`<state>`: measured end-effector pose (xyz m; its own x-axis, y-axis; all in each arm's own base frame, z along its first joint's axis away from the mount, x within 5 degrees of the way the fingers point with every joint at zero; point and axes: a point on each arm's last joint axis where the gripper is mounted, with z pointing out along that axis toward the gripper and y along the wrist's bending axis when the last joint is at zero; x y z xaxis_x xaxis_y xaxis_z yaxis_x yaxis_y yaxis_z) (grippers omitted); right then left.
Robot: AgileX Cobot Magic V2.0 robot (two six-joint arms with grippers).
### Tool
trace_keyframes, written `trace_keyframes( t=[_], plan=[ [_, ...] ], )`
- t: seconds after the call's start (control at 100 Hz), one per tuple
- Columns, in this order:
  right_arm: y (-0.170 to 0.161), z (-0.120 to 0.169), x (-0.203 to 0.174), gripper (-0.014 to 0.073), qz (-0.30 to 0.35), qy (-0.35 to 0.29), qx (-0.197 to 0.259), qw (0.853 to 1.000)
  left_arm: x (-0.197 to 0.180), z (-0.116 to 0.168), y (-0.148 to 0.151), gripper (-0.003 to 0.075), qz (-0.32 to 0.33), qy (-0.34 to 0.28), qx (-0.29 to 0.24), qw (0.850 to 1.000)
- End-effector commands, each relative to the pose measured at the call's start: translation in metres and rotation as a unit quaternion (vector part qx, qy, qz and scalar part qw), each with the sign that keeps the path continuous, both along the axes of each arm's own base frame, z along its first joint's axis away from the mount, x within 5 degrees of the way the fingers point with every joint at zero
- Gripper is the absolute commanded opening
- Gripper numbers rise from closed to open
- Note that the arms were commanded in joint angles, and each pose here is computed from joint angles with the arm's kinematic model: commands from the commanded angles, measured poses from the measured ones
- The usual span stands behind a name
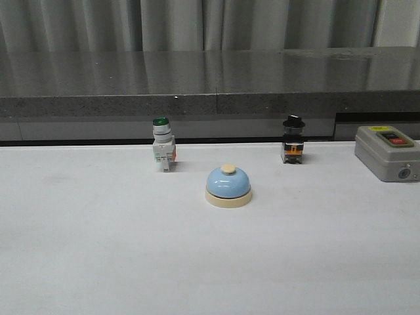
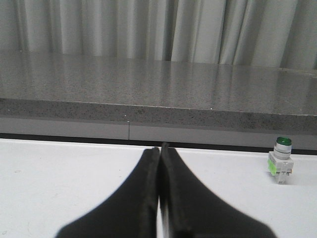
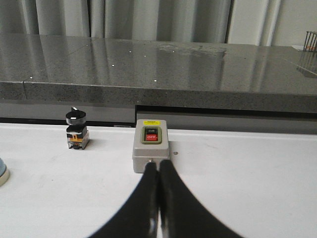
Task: Place and press bell with both arms
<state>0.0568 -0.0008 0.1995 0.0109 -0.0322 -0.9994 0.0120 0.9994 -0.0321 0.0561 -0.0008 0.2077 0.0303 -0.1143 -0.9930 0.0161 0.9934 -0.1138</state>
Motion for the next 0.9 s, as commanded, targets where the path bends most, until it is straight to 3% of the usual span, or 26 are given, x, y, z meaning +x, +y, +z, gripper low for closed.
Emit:
trace_keyframes(
  t=[0.0,0.54,0.89],
  plan=[
    [0.0,0.013,-0.003,-0.0069,0.0,-0.053,-0.008,0.999,-0.001,-0.005,0.0,-0.002,-0.001,-0.036,-0.009,0.999],
    [0.0,0.017,-0.001,-0.0069,-0.001,-0.035,-0.011,0.999,-0.001,-0.005,0.0,-0.002,-0.001,-0.036,-0.009,0.999],
    [-0.001,0.08,0.021,-0.0069,-0.006,0.042,-0.01,0.999,-0.001,-0.005,0.0,-0.002,-0.001,-0.036,-0.009,0.999]
  ],
)
